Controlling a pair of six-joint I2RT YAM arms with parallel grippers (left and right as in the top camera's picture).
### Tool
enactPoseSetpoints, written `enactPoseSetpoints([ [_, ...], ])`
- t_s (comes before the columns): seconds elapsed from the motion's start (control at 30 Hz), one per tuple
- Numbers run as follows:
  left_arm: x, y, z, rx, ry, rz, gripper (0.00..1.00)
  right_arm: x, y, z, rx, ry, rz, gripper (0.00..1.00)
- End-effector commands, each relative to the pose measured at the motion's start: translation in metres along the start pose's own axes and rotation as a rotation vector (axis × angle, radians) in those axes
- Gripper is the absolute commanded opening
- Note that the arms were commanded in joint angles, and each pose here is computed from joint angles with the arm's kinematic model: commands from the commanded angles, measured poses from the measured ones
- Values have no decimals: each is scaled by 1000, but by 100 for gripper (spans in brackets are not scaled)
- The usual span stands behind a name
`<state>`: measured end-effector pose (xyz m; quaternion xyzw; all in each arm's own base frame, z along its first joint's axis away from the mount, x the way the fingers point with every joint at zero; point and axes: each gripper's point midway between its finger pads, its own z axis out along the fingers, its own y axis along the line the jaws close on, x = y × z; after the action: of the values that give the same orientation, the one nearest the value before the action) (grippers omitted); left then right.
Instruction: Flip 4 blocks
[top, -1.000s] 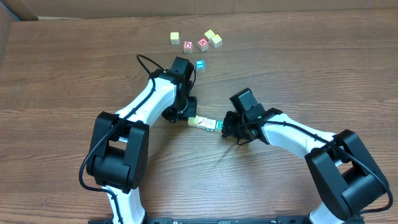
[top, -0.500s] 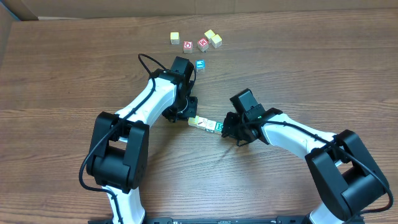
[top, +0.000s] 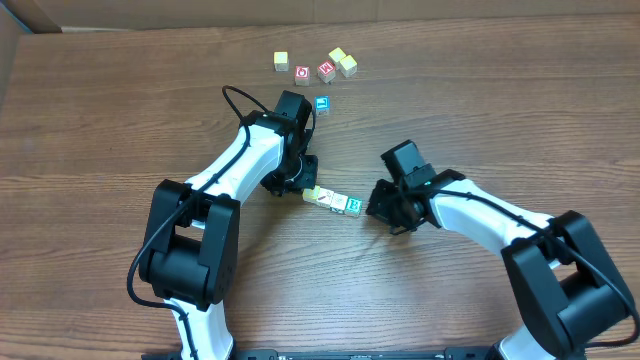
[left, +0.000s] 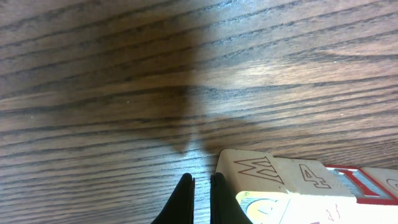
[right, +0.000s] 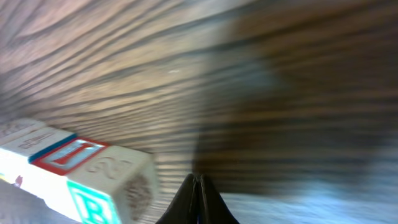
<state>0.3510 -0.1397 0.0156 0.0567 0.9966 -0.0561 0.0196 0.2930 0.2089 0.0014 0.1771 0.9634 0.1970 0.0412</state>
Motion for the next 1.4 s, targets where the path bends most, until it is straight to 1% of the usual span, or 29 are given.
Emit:
enactPoseSetpoints([
  [0.0, 7, -2, 6, -8, 27, 37, 4, -7, 4, -15, -11, -40, 2, 4],
  [0.1, 7, -2, 6, -10, 28, 37, 4, 5, 14, -15, -67, 32, 1, 4],
  [0.17, 7, 0, 6, -21, 27, 35, 4, 8, 16, -15, -81, 47, 0, 4],
  [0.23, 7, 4, 6, -45, 25, 28, 4, 5, 13, -15, -63, 28, -2, 4],
  [0.37, 6, 4, 6, -43, 24, 28, 4, 6, 15, -13, -60, 23, -2, 4],
  [0.57, 6, 4, 6, -43, 24, 28, 4, 5, 14, -9, 9, -63, -33, 4],
  [0.73, 6, 4, 6, -42, 24, 28, 4, 7, 31, -7, -33, -92, -78, 4],
  [0.87, 6, 4, 6, -42, 25, 29, 4, 4, 31, -7, -20, -124, -86, 4],
  [1.37, 6, 4, 6, -42, 23, 29, 4, 4, 36, -7, -34, -129, -85, 4],
])
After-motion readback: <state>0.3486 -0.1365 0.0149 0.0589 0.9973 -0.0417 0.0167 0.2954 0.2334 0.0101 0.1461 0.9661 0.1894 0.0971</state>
